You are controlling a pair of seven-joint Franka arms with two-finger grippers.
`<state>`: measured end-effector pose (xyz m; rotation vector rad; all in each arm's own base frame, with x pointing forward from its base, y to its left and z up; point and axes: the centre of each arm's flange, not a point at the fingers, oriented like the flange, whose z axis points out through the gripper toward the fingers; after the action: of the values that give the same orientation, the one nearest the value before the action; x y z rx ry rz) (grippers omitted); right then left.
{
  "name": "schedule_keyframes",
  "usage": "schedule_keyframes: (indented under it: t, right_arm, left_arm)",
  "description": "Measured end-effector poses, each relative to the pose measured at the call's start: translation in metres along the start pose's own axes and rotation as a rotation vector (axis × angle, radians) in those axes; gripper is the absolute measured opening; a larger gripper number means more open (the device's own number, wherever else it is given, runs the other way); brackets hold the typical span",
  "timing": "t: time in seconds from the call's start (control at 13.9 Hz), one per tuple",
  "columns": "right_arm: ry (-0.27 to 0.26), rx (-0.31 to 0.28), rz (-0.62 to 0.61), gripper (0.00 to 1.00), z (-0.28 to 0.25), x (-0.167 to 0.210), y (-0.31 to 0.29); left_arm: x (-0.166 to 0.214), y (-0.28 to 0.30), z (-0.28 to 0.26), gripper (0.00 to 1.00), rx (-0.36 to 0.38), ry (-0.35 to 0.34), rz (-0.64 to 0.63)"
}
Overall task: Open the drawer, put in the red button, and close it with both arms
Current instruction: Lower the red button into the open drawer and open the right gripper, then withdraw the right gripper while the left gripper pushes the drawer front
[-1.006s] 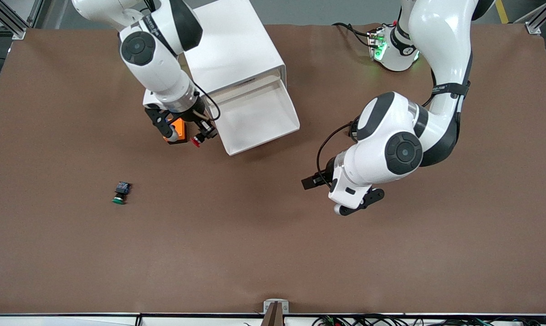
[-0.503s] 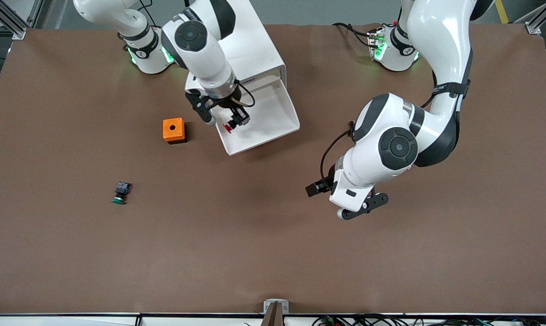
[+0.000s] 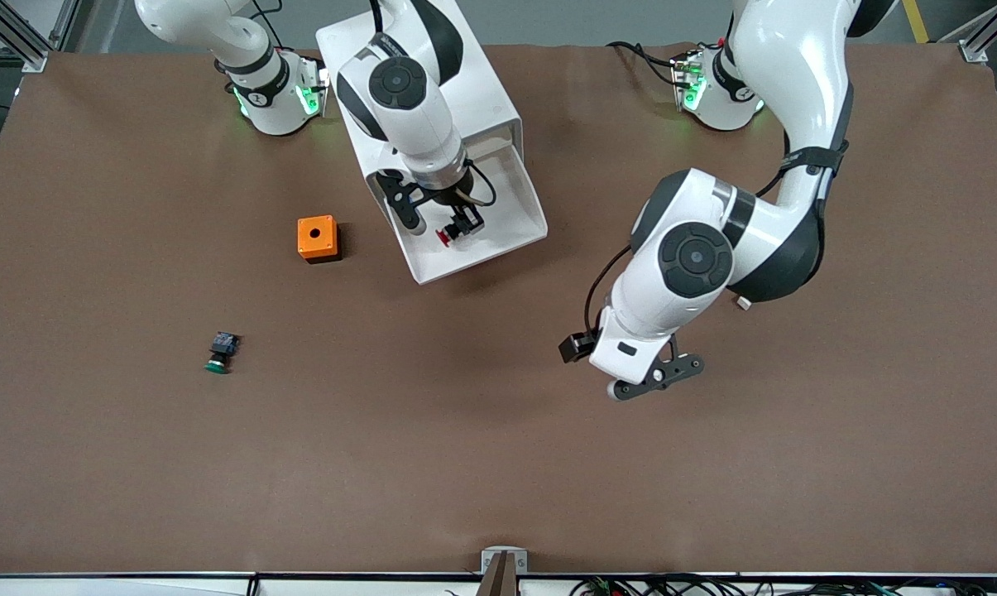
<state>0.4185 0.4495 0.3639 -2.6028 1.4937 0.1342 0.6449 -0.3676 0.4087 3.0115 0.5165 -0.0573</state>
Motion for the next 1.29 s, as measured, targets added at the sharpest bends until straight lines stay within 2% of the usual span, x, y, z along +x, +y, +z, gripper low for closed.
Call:
schedule_keyframes:
  t: [0.65,0.93,1.29]
  right_arm:
    - [0.006,-0.026,0.004,0.41,0.022,-0.022,-0.002]
    - [0.002,-0.022,0.023,0.41,0.017,-0.031,-0.004]
    - [0.013,-0.073,0.030,0.86,0.000,-0.030,-0.014]
  left_arm:
    - [-0.033,0.024,0.016,1.00,0.033,0.004,-0.186]
    - [-0.041,0.029,0.029,1.00,0.048,-0.007,-0.189]
    - [-0.054,0.039,0.033,1.00,0.049,-0.017,-0.166]
